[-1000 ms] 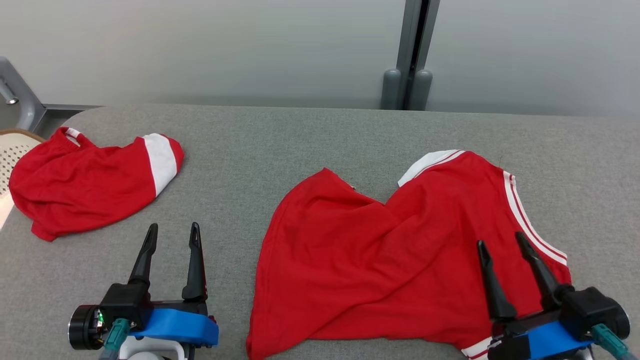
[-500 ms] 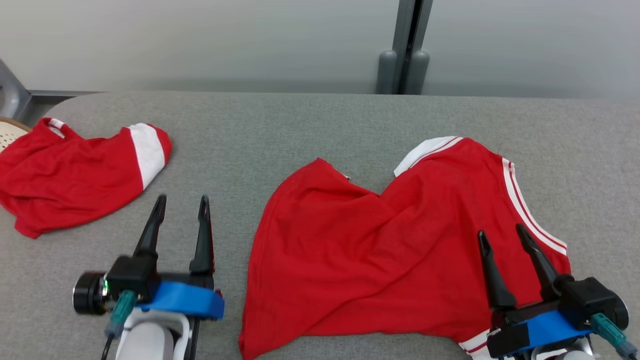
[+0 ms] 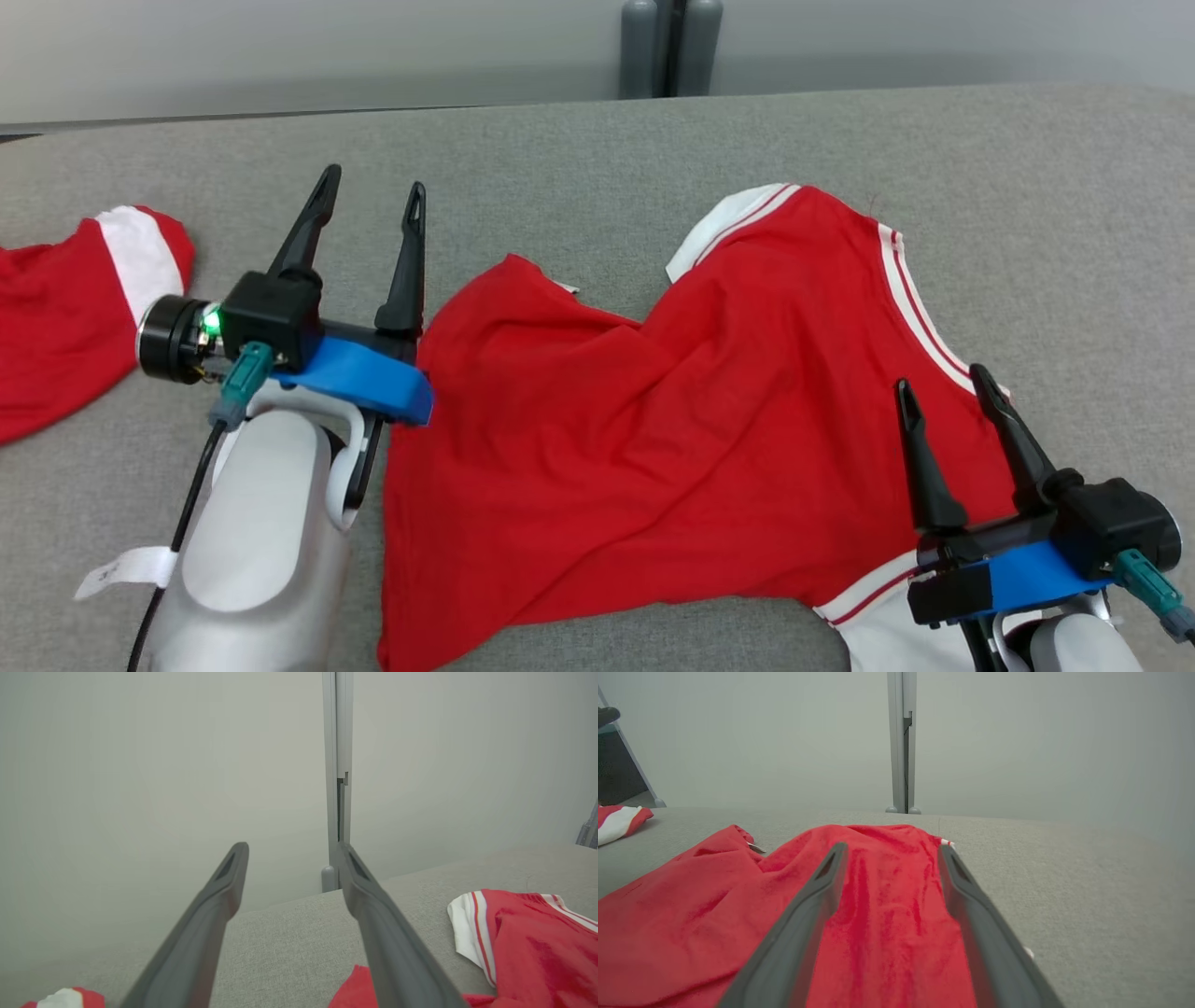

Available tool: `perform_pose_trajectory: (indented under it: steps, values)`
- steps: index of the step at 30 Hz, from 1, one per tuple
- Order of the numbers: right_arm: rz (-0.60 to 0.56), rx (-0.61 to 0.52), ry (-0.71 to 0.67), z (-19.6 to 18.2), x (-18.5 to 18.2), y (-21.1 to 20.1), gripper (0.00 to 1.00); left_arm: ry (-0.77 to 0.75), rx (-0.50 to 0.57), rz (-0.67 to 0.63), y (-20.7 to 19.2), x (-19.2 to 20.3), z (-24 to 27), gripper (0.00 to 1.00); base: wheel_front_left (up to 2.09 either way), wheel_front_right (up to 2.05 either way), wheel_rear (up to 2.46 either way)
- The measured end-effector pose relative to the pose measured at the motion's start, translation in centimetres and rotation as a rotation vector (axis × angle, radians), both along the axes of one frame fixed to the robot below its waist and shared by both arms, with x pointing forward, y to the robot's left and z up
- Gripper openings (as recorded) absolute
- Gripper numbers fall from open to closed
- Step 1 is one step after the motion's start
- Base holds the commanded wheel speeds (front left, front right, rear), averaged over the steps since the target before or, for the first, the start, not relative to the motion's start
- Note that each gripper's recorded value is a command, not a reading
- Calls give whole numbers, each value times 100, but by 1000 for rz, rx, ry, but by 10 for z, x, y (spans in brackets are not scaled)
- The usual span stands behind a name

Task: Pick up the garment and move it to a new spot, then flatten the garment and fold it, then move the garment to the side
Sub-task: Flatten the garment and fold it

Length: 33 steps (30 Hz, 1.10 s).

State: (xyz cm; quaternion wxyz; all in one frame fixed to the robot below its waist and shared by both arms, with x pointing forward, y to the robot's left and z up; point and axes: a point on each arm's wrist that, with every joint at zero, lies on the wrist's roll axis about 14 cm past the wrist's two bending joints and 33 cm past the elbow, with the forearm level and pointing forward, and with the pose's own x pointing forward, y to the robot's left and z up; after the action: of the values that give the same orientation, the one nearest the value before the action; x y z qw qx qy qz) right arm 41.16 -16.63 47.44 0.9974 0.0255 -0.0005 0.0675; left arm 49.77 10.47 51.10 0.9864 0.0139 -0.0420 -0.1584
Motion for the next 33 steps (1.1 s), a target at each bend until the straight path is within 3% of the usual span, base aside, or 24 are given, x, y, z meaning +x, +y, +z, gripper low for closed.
perform_pose_trajectory:
  steps: [7, 19, 29, 30, 31, 32, 33]
  values:
    - [-47, -12, 20, -8, 1, -16, 100, 147, 8, -82, -31, 19, -45, 100, 0, 0, 0]
    - [-69, -21, 25, -10, 6, -24, 100, 506, 112, -118, -28, -15, -150, 100, 0, 0, 0]
    - [-64, -24, 24, -10, 7, -24, 100, 556, 187, -160, -29, -29, -165, 100, 0, 0, 0]
    - [-64, -23, 22, -10, 7, -24, 100, 557, 196, -163, -29, -29, -166, 58, 0, 0, 0]
    - [-64, -23, 21, -9, 7, -24, 100, 558, 204, -167, -29, -30, -166, 39, 0, 0, 0]
    - [-63, -23, 20, -9, 7, -24, 100, 558, 211, -171, -29, -30, -166, 7, 0, 0, 0]
    - [-62, -22, 19, -8, 6, -23, 100, 558, 221, -174, -28, -30, -166, 0, 0, 0, 0]
